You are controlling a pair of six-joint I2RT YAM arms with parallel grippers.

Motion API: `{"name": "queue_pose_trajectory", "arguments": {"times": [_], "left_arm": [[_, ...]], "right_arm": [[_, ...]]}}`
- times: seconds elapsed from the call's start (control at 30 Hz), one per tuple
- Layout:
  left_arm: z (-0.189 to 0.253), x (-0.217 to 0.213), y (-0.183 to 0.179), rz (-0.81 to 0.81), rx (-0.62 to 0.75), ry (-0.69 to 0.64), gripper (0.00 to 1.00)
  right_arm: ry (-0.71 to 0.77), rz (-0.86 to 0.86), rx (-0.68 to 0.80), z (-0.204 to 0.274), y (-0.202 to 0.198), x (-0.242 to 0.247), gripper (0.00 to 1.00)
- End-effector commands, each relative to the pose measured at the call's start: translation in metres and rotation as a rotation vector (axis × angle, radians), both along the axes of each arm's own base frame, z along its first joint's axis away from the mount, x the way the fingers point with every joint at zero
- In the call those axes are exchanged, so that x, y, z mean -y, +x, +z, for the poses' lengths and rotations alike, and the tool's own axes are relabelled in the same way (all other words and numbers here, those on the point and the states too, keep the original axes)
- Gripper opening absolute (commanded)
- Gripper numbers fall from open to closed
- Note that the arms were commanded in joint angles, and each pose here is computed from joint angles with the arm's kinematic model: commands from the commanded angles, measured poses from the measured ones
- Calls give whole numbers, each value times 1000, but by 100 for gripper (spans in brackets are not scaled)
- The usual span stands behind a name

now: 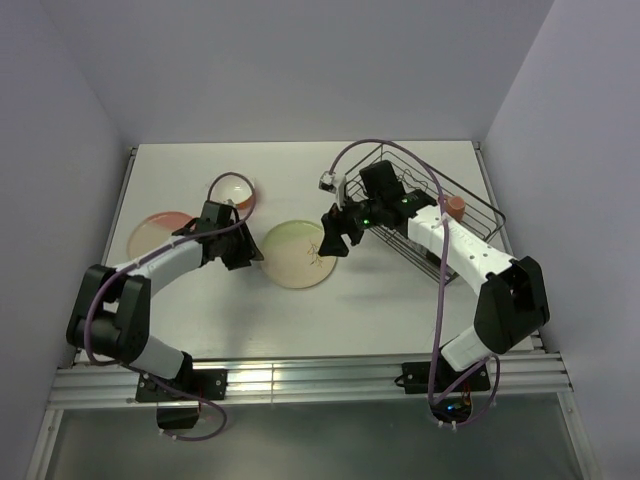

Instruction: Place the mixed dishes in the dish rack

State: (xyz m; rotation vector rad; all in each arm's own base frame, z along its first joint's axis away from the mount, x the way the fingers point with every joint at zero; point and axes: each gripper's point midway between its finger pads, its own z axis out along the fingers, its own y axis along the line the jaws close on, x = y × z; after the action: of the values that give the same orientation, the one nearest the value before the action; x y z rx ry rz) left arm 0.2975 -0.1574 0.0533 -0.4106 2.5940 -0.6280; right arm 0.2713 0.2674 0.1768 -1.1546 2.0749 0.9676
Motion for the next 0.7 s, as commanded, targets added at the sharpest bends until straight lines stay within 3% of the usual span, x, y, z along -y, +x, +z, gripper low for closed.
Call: {"name": "queue_pose_trajectory", "arguments": {"times": [0.0,0.4,0.5,0.53,0.63,0.67], "left_arm": [[4,-1,23,30,16,90,48],[-42,-7,27,56,-68,297,42],[-47,-10,27,71,-70,321,31],[-49,-12,26,76,-69,331,20],[-49,-11,24,76,-58,333,0],[-46,-10,24,74,-47,328,0]], "right_arm": [[82,-36,51,18,14,-12,79],[130,-56,60,20,10,-13,79],[134,-59,54,20,10,-13,79],[139,-53,55,21,9,-14,79],[141,-51,51,21,10,-15,79],[141,-49,53,21,9,-15,79]]}}
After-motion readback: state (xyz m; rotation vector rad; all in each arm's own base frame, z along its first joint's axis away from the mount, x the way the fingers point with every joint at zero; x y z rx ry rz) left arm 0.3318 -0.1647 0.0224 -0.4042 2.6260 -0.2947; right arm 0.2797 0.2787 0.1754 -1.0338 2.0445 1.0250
